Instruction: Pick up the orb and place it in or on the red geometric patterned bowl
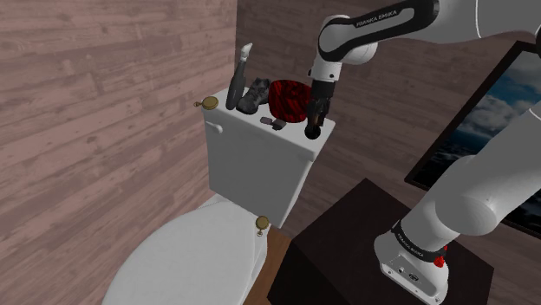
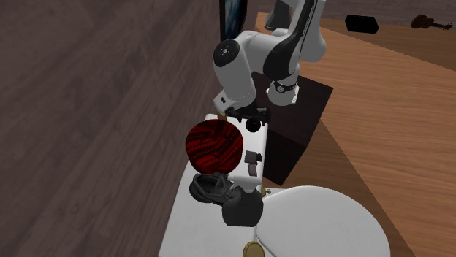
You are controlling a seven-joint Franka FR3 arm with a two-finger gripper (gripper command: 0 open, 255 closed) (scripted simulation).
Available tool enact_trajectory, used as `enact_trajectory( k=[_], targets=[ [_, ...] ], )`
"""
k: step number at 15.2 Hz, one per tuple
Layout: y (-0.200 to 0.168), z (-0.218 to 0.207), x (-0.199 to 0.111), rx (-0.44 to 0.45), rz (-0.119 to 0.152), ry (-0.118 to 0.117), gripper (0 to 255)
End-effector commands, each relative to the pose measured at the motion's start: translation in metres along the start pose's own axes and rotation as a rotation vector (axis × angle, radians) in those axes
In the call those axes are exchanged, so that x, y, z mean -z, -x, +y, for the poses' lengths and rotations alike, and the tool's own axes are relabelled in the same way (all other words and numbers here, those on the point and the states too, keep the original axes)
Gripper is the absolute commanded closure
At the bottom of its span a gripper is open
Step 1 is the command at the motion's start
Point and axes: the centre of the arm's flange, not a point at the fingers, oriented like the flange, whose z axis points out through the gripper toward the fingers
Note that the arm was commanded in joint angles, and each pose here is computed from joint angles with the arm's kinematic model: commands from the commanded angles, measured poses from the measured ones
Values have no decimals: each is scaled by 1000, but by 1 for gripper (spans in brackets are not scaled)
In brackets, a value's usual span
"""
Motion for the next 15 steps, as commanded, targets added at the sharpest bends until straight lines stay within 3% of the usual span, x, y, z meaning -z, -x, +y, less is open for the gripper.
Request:
enact_trajectory(
  k=[1,9,10,15],
  targets=[
    [-1,0,-13,0,0,0,0],
    [-1,0,-13,0,0,0,0],
    [-1,0,-13,0,0,0,255],
    [-1,0,-13,0,0,0,255]
  ],
)
